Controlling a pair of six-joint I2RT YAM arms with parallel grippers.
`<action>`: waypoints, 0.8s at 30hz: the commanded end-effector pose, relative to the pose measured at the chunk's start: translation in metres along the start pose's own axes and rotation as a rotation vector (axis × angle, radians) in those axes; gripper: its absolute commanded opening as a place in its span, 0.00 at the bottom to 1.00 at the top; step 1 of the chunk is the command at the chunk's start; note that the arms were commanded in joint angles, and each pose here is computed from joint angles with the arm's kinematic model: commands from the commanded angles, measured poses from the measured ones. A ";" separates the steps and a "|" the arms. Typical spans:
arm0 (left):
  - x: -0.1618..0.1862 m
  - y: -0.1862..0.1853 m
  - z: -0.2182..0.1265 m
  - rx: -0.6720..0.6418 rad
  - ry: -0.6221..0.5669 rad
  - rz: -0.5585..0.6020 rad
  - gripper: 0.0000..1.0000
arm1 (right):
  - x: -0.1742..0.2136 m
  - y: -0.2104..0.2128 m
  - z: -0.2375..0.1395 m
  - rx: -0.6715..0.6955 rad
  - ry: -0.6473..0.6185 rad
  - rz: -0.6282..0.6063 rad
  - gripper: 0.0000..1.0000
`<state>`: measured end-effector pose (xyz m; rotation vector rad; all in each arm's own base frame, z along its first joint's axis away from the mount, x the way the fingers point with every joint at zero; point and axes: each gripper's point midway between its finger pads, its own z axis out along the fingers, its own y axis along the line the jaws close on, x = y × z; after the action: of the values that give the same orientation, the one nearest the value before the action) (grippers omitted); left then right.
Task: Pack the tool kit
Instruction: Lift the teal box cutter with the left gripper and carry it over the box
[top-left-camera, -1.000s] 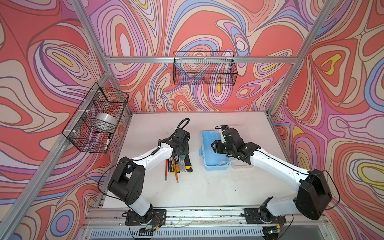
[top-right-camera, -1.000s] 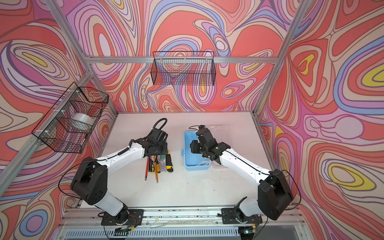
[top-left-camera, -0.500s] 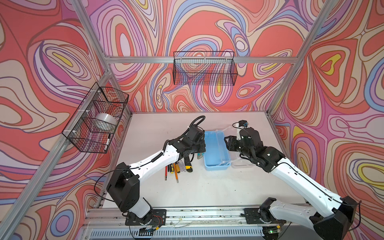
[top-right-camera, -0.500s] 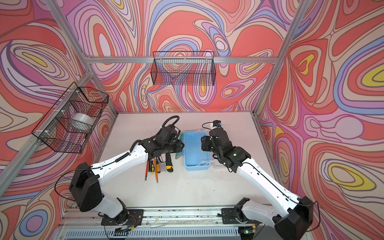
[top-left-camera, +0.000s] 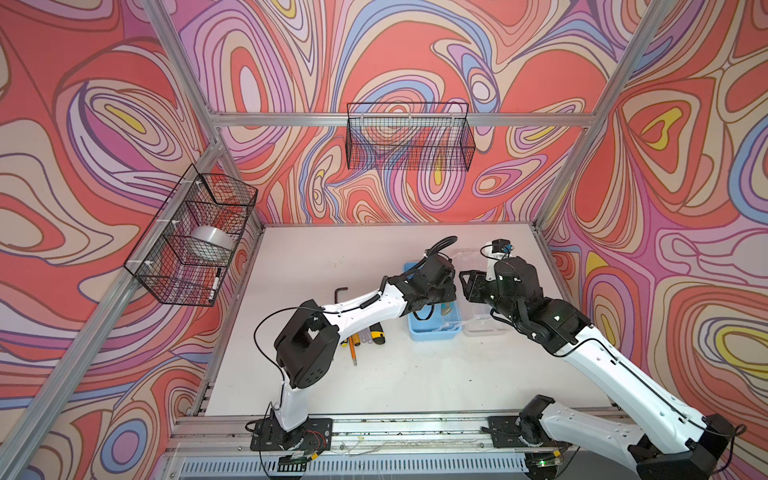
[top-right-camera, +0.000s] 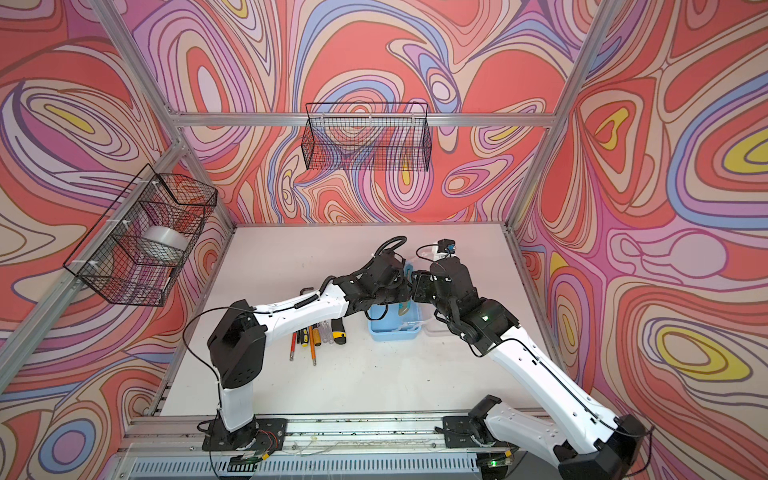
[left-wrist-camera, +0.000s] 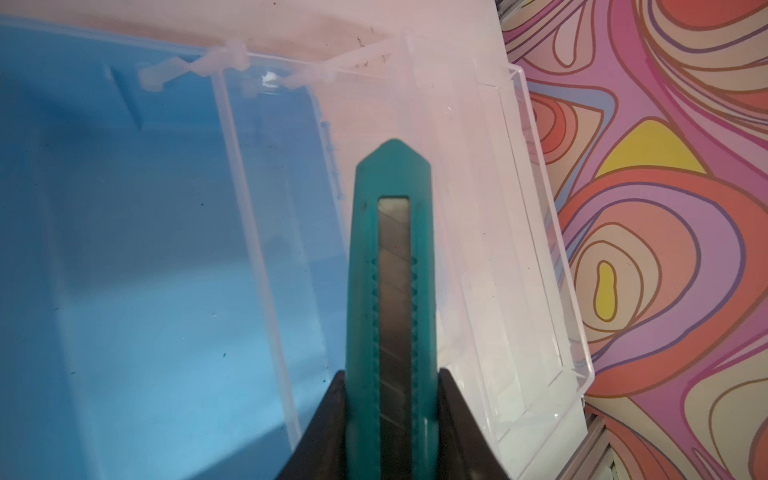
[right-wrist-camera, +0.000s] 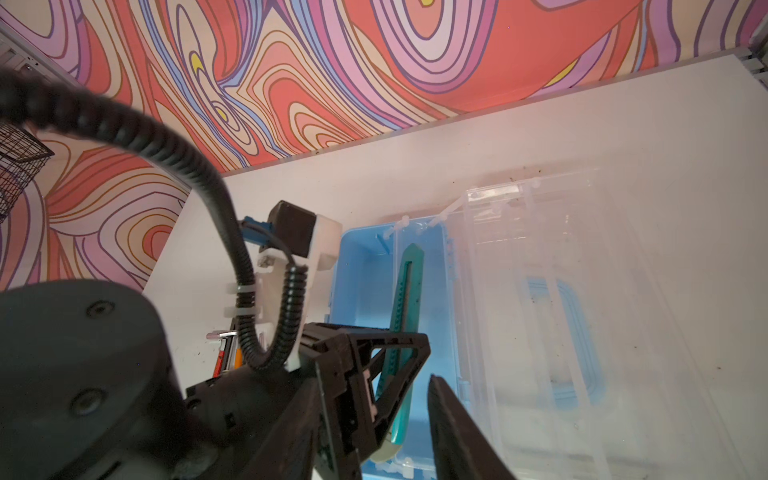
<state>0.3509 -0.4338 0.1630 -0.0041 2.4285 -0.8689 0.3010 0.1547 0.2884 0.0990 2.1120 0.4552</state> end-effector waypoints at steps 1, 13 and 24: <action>-0.012 -0.012 0.008 0.022 -0.045 -0.044 0.23 | 0.007 -0.011 -0.001 0.035 0.008 -0.017 0.45; -0.005 0.002 0.047 -0.037 -0.041 -0.089 0.28 | 0.022 -0.016 0.009 0.042 0.045 -0.024 0.46; -0.002 0.002 0.059 -0.034 -0.026 -0.095 0.53 | 0.029 -0.014 0.015 0.029 0.063 -0.021 0.49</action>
<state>0.3789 -0.4611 0.1245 -0.1198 2.4473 -0.8506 0.2965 0.1498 0.2544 0.0846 2.1839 0.4062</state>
